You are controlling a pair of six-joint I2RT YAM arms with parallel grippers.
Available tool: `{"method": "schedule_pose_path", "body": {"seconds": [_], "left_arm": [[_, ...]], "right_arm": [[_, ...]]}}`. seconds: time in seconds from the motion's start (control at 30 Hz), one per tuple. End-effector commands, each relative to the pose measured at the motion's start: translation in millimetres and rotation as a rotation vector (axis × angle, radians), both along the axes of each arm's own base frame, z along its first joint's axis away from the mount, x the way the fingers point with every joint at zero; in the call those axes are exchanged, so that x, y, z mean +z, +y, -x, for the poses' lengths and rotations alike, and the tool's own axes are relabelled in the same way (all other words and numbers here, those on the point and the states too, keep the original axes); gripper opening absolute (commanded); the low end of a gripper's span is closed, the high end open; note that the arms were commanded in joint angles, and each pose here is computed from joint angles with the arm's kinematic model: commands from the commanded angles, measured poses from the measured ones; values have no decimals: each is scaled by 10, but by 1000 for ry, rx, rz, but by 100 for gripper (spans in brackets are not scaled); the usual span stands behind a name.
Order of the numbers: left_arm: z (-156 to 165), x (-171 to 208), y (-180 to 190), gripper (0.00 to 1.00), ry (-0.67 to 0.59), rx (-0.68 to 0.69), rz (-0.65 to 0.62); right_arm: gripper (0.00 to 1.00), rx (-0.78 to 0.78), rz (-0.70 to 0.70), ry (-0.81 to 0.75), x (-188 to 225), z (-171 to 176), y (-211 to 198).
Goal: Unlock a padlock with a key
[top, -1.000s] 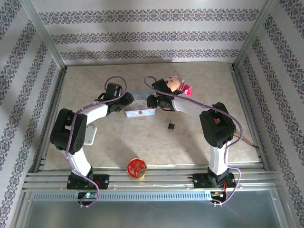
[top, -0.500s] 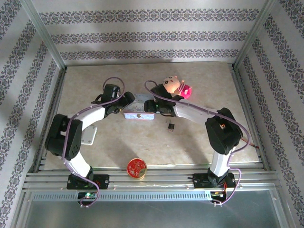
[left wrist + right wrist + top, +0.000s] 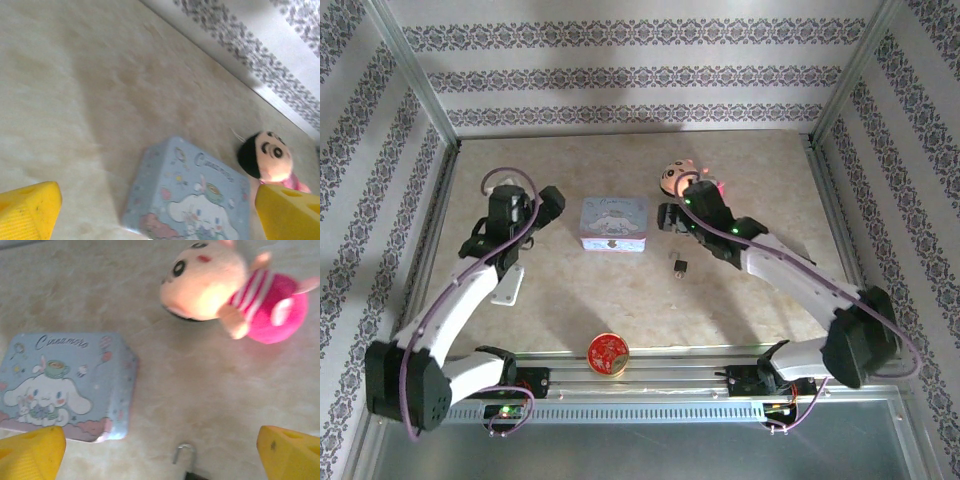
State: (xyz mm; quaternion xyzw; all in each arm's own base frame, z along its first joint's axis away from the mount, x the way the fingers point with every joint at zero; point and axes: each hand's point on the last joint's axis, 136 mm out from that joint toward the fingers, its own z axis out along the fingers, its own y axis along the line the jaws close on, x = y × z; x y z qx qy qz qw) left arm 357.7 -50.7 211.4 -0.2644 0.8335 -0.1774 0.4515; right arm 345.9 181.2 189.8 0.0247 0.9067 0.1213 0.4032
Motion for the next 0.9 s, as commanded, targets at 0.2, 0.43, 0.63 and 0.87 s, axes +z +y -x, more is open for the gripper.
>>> {"method": "schedule_pose_path", "body": {"seconds": [0.2,0.43,0.63,0.87], "left_arm": [[702,51,875,99,-81,250,-402],[735,152,988,99,-267,295,-517],[577,58,985,99,-298,264,-607],[275,-174,909,99,-273,120,-654]], "right_arm": [[98,-198,189,-179,212,348,-962],[98,-204,246,-345,221,464,-1220],[98,-233,249,-456,180,457,-1396],[98,-254,251,-474,30,417,-1567]]}}
